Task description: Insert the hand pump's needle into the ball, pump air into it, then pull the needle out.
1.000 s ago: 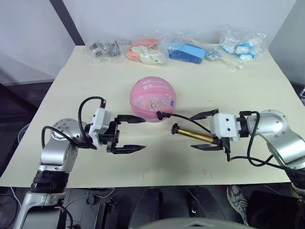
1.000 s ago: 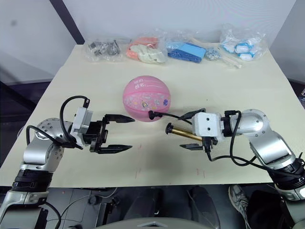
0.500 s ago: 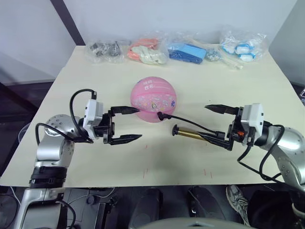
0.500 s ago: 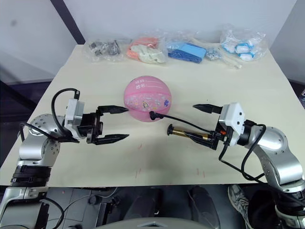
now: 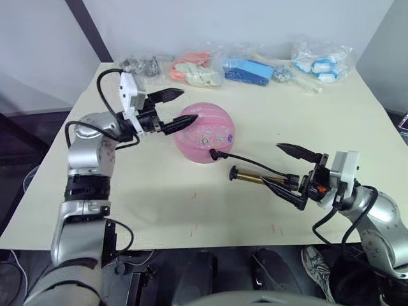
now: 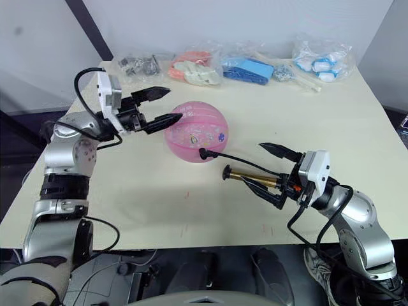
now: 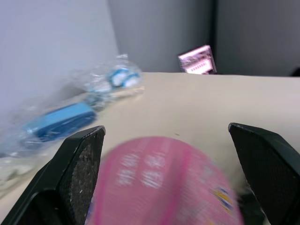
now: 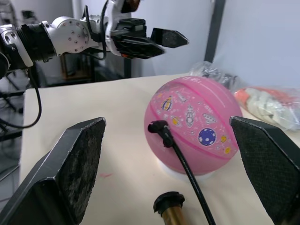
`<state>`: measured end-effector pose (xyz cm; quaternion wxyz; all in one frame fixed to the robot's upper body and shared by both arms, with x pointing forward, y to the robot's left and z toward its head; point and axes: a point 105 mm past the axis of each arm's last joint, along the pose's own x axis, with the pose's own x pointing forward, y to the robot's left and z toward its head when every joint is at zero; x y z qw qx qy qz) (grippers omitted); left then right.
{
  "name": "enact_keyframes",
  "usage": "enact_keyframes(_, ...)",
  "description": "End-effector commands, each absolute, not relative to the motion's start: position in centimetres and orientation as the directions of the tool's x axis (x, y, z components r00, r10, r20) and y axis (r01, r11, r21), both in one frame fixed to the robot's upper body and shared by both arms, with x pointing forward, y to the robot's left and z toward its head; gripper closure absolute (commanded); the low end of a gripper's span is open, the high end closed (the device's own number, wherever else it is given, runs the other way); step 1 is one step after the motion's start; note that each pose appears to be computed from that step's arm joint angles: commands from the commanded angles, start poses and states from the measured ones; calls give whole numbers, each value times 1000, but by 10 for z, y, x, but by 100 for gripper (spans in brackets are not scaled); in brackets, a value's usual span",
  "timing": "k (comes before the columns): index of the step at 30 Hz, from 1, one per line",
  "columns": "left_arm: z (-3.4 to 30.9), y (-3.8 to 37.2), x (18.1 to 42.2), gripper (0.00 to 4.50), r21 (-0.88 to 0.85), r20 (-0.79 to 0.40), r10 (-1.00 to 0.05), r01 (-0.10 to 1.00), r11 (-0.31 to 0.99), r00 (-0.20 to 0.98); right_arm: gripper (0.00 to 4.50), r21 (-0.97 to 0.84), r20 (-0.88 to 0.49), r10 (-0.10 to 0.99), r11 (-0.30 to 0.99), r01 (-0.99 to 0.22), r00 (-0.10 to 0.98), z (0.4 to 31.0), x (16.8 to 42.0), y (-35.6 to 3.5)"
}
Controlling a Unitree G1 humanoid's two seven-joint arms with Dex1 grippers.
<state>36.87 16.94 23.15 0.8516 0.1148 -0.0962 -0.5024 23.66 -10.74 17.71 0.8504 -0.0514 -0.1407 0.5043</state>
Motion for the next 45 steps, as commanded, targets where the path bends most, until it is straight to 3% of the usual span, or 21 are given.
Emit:
enact_keyframes(1,235,167,382,0,309,27,-857,811,497,515,6,-268,241,860,504,-821,449,188,229,-106)
enact_keyframes(15,217,147,407,0,274,-53,-841,818,506,538,6,-270,270,832,549,-791,486,188,229,-107)
enact_keyframes(35,218,144,400,0,238,-66,-868,852,466,493,6,-272,257,839,539,-797,479,184,232,-105)
enact_keyframes(45,160,145,402,0,137,-235,-823,856,499,518,6,-260,173,829,559,-787,531,170,251,-90)
